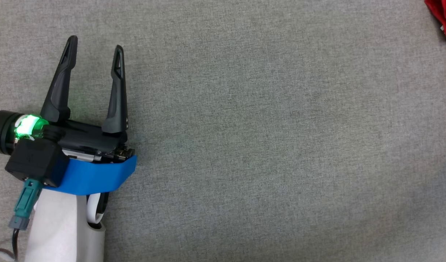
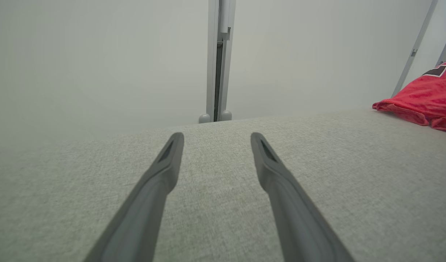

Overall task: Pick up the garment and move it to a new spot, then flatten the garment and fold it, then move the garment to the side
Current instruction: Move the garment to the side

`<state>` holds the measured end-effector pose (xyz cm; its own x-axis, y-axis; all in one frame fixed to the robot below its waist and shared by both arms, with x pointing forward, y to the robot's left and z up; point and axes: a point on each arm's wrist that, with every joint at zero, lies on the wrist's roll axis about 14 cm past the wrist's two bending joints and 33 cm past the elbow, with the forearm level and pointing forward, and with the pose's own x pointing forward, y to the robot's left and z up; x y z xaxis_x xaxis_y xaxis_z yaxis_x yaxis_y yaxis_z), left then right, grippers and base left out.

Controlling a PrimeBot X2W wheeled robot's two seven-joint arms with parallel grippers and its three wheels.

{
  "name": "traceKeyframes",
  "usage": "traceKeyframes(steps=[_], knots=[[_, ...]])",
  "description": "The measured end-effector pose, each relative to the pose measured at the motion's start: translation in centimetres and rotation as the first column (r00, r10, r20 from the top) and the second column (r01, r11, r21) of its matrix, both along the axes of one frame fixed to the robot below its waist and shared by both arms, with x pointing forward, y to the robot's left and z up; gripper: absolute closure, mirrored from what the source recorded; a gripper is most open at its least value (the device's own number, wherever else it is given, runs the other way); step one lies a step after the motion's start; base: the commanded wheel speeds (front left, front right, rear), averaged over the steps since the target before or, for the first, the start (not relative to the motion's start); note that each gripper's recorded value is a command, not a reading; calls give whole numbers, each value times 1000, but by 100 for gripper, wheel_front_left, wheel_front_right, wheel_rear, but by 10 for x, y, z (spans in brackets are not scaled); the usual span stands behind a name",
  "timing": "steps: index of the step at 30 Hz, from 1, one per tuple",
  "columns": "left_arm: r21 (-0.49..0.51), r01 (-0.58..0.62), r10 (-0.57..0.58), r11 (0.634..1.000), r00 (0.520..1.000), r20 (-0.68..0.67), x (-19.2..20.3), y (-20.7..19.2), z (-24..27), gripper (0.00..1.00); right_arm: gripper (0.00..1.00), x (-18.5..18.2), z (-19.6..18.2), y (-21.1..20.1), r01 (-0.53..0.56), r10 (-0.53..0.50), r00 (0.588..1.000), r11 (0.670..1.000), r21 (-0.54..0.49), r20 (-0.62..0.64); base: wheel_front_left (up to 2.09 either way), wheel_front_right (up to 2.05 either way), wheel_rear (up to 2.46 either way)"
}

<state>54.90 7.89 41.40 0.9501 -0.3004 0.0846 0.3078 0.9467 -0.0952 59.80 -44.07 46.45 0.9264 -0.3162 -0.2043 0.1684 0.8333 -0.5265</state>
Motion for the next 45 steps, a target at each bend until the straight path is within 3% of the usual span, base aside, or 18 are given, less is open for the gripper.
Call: traceKeyframes(steps=[9, 14, 18, 22, 32, 40, 45], knots=[[4, -15, 15, 1000, 1000, 13, -4, 6, 14, 0, 0, -7, 31, -8, 27, -27, 995, 1000, -2, 101, 0, 0, 0], [1, -47, 46, 999, 999, 13, -17, 15, 30, 0, 0, -8, 38, 39, -73, 66, 985, 997, 40, 161, 0, 0, 0], [-5, -76, 76, 997, 997, 21, -29, 25, 46, 0, 0, -15, 63, 83, -179, 155, 951, 982, 68, 267, 0, 0, 0], [-6, -115, 115, 993, 993, 28, -43, 38, 60, 0, 0, -28, 74, 129, -282, 235, 915, 954, 105, 329, 0, 0, 0], [7, -194, 194, 981, 980, 36, -85, 69, 85, 0, 0, -81, 66, 232, -479, 372, 846, 845, 238, 383, 0, 0, 0], [-4, -244, 244, 970, 969, 37, -124, 86, 98, 0, 0, -138, 53, 267, -502, 346, 845, 776, 381, 408, 0, 0, 0], [-10, -253, 253, 967, 967, 41, -140, 88, 103, 0, 0, -167, 48, 267, -470, 283, 860, 763, 444, 424, 0, 0, 0]])
